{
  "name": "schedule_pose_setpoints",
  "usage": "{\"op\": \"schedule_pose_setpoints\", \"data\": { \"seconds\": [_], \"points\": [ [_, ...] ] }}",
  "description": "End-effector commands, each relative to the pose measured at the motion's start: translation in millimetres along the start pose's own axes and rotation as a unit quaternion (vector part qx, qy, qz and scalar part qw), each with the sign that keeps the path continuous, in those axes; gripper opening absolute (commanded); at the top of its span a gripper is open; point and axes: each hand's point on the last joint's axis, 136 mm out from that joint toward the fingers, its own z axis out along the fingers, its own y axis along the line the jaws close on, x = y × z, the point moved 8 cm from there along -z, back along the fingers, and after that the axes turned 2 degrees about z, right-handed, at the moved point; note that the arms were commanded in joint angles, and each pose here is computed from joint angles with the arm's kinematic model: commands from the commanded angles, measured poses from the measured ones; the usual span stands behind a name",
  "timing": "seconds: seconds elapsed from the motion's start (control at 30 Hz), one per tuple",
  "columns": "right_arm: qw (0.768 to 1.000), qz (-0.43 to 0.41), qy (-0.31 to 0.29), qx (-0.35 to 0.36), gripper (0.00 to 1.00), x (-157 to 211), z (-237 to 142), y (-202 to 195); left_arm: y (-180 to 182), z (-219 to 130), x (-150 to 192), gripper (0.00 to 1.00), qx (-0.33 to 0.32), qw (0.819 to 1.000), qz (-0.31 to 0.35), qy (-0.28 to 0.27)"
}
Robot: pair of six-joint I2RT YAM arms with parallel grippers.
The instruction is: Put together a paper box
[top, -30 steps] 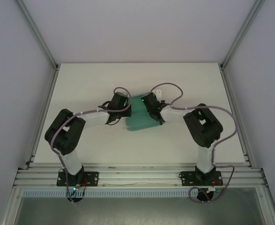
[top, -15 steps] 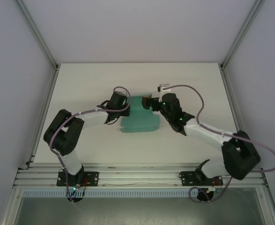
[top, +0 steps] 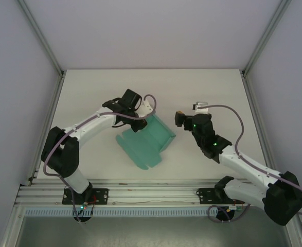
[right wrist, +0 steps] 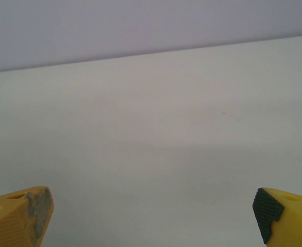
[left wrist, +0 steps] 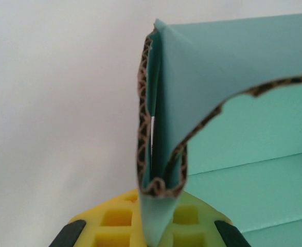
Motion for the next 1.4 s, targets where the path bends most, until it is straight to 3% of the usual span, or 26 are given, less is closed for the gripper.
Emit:
{"op": "schedule_pose_setpoints", "data": {
  "seconds": [0.0,0.37,0.53,0.77,0.93,1.0,1.1,1.3,1.37],
  "points": [
    [0.999,0.004,0.006,0.043,1.00,4,-9,-16,-2,8,19,0.00,0.005,0.993,0.036,0.111],
    [0.998,0.022,0.019,0.060,1.00,13,-10,-33,2,80,8,0.00,-0.085,0.950,0.067,0.292],
    [0.997,0.026,0.020,0.065,1.00,17,-9,-37,8,117,3,0.00,-0.187,0.913,0.086,0.351],
    [0.997,0.027,0.023,0.062,1.00,19,-8,-38,-11,170,8,0.00,-0.207,0.886,0.141,0.389],
    [0.997,0.032,0.023,0.060,1.00,19,-9,-38,-7,189,13,0.00,-0.230,0.872,0.142,0.409],
    [0.997,0.033,0.023,0.060,1.00,20,-9,-38,-8,191,16,0.00,-0.223,0.873,0.147,0.409],
    [0.998,0.035,0.021,0.057,1.00,19,-10,-38,-7,190,16,0.14,-0.226,0.877,0.148,0.398],
    [0.998,0.038,0.018,0.047,1.00,18,-15,-38,-7,177,-1,0.29,-0.235,0.887,0.145,0.370],
    [0.998,0.040,0.015,0.042,1.00,16,-18,-38,-5,168,-9,0.30,-0.243,0.891,0.145,0.355]
  ]
}}
